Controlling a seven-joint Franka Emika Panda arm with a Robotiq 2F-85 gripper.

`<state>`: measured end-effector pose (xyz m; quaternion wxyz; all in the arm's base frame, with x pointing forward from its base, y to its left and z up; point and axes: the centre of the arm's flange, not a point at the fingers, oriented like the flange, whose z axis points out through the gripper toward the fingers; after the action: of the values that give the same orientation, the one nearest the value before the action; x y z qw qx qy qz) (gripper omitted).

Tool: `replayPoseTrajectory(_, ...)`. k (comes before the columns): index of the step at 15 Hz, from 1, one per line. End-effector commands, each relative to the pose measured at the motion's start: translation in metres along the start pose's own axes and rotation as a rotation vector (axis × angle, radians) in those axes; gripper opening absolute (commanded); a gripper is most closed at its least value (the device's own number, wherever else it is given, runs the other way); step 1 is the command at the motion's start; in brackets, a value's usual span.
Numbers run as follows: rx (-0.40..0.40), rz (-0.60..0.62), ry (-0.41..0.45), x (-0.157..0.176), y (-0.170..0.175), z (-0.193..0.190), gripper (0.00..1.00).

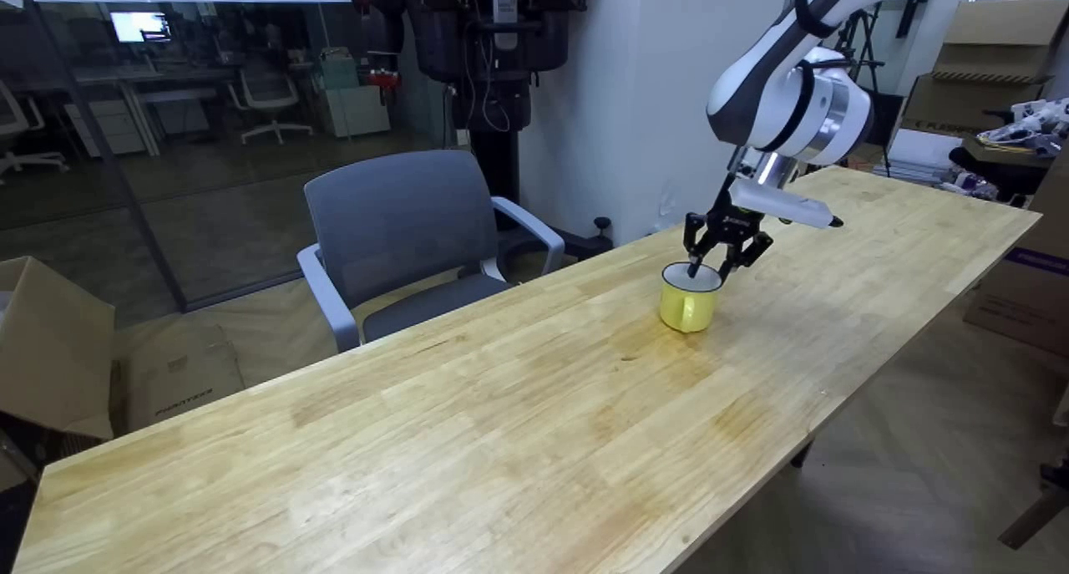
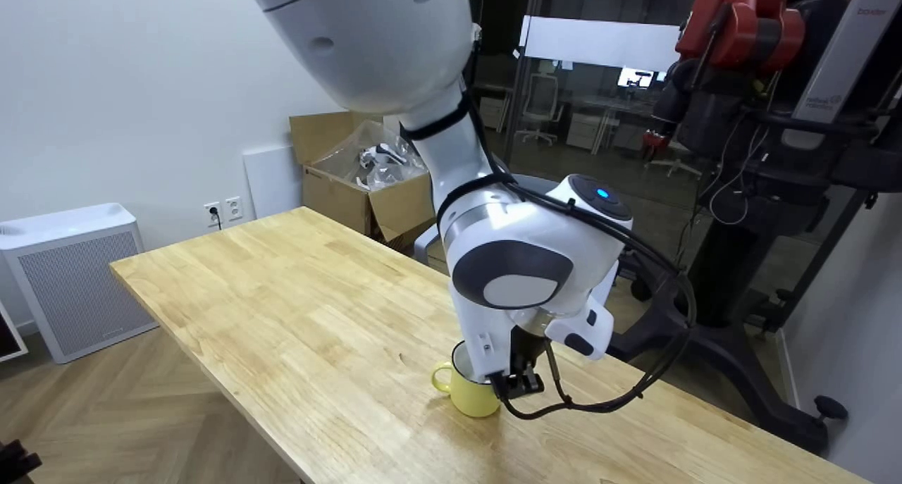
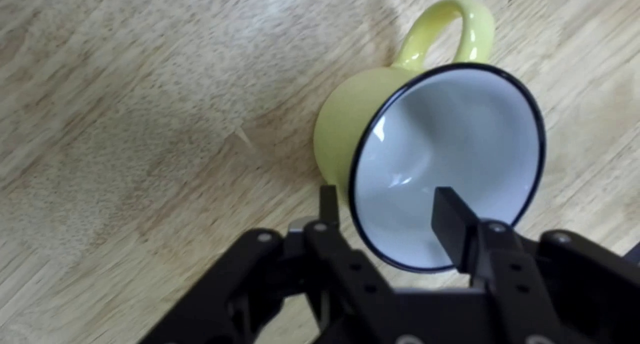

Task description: Move the cup slightly to the right

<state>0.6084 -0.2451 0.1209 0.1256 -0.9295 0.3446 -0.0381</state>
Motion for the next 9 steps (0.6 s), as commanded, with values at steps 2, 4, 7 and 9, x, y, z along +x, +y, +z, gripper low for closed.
replayPoseTrajectory(2,-0.019,0.058,0.016,-0.020,-0.016,-0.033,0.90)
replayPoseTrajectory(4,-0.057,0.049,-0.006,-0.033,-0.022,-0.046,0.99)
replayPoseTrajectory(7,-0.134,0.049,-0.030,-0.049,-0.028,-0.063,1.00)
replayPoseTrajectory(9,-0.108,0.020,-0.023,-0.034,-0.022,-0.046,1.00)
